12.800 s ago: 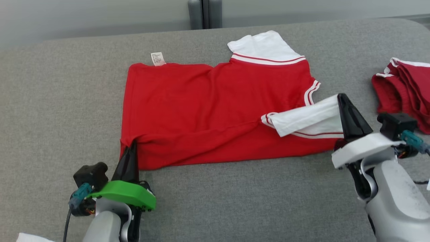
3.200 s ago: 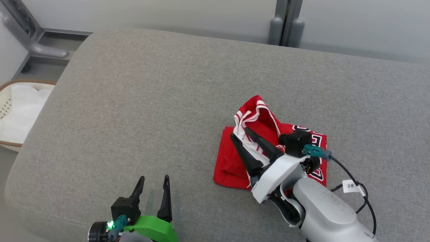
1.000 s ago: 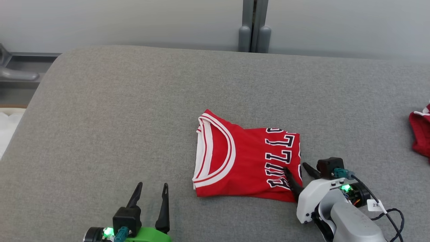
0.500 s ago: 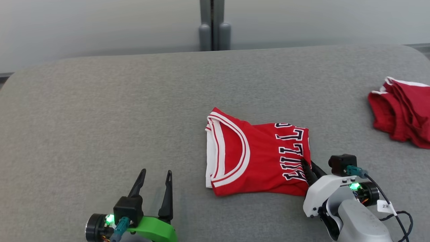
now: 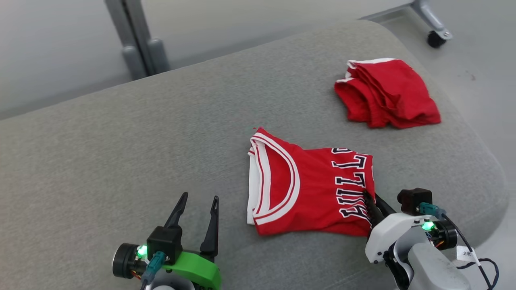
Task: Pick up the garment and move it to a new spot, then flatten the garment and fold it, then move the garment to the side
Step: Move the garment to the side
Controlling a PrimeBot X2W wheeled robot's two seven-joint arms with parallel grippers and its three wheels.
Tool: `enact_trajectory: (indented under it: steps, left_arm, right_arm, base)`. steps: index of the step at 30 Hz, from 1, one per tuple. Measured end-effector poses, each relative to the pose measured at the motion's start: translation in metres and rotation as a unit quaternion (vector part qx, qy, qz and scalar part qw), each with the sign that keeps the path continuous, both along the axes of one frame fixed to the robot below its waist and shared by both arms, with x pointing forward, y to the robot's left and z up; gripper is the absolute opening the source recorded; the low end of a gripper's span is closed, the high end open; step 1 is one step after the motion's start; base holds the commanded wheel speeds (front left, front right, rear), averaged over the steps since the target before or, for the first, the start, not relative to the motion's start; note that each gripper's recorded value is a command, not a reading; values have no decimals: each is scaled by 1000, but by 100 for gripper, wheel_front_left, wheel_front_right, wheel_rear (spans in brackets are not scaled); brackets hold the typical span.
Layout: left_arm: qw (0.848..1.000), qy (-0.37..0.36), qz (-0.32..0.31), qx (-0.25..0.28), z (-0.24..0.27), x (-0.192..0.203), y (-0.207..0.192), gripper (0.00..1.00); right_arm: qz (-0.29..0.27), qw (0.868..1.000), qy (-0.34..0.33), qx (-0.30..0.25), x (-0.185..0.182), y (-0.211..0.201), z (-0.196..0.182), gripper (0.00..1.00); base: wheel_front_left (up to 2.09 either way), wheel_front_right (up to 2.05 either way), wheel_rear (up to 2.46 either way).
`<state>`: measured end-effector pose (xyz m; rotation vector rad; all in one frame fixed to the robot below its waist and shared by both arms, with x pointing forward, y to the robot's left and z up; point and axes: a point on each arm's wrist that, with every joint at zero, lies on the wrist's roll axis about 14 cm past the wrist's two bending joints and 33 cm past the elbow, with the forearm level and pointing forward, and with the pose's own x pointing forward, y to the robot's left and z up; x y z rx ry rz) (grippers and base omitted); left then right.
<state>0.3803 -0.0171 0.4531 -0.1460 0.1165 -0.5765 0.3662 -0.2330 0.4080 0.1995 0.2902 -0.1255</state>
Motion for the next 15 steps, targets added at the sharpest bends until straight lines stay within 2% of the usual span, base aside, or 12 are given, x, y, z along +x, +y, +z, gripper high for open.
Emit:
enact_trajectory:
  steps: [10, 15]
  left_arm:
    - [995, 4, -95, -10, -4, -7, -61, 100]
    - [993, 16, -114, -9, -14, -6, -71, 100]
  right_arm:
    - [-80, 997, -2, -8, -38, -49, 4, 0]
    - [-69, 997, -24, -29, -20, -53, 23, 0]
  base:
    - [0, 0, 0]
    - [0, 0, 0]
